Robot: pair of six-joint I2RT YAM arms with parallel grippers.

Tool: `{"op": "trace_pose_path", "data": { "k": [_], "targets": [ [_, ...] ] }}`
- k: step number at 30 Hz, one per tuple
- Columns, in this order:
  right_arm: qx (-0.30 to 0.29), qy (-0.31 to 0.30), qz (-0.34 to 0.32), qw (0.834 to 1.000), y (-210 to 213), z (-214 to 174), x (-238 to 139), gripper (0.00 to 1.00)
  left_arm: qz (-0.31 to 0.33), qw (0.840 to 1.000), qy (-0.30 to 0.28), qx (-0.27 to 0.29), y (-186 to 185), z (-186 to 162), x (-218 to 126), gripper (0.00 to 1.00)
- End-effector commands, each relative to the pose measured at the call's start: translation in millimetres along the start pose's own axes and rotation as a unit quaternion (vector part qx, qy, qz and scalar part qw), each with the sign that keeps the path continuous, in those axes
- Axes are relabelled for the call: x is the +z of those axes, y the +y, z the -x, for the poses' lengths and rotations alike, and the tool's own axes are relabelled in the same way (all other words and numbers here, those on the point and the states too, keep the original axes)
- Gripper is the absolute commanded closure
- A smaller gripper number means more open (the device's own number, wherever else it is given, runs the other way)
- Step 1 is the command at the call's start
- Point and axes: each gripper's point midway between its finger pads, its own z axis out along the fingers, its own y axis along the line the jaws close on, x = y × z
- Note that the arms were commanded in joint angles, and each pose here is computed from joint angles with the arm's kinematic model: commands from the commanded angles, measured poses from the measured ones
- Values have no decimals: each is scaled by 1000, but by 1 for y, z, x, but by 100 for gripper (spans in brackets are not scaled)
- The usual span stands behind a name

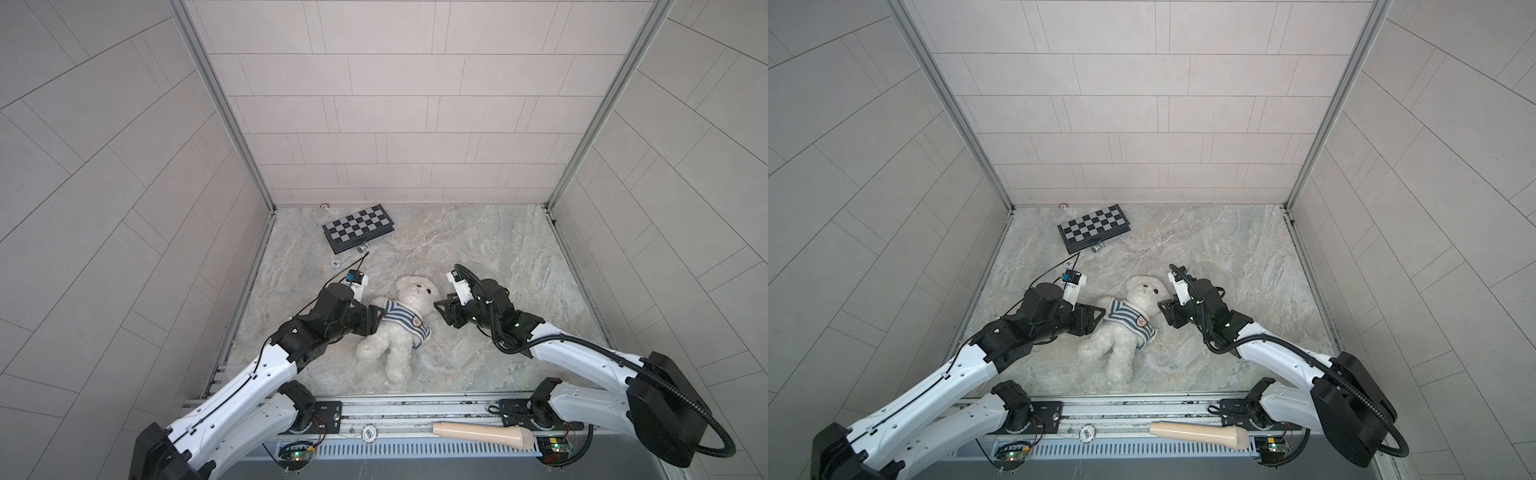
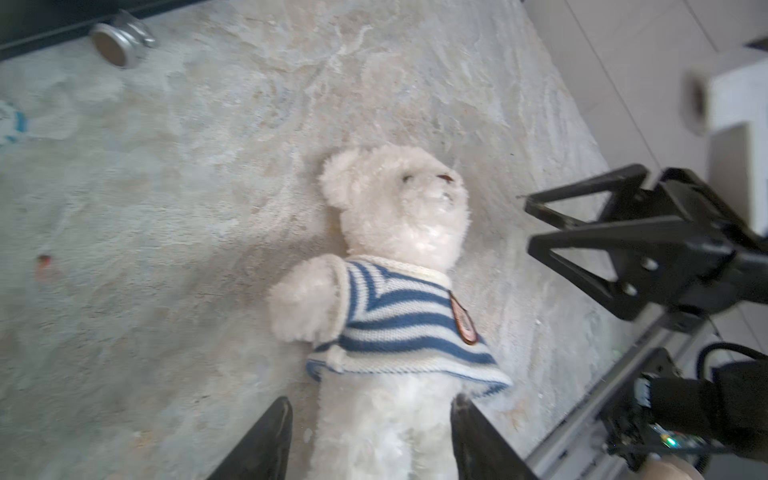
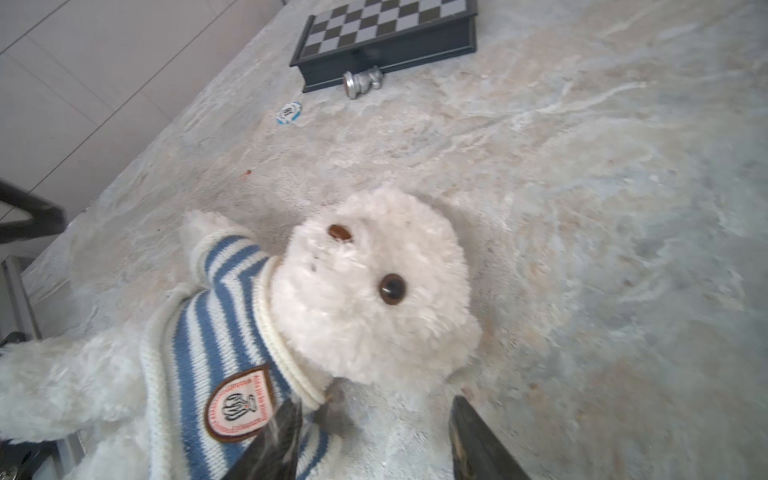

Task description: Dress the teddy bear

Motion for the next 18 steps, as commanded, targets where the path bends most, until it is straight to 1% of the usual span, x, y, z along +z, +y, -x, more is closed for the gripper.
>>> {"op": "trace_pose_path", "data": {
  "k": [1,3,6,9,12,15,18],
  "targets": [
    [19,34,-5,999,-14,-17,5,38,-54,998,8,-20,-36,2,0,37],
    [29,44,-6,999,-22,-21,10,36,-74,997,23,-28,-51,-5,11,40],
    [34,57,-4,998,-27,-26,19,35,-72,996,37,-33,-59,-12,27,43],
    [25,63,14,998,-23,-29,29,34,-57,996,44,-44,-52,-19,43,48],
    [30,75,25,996,-21,-30,37,33,-30,998,47,-41,-42,-22,55,54],
    [35,88,38,995,-19,-32,45,33,-4,998,52,-39,-29,-26,64,59],
    [41,88,44,994,-18,-35,50,33,12,998,58,-38,-19,-28,69,62]
  ]
}}
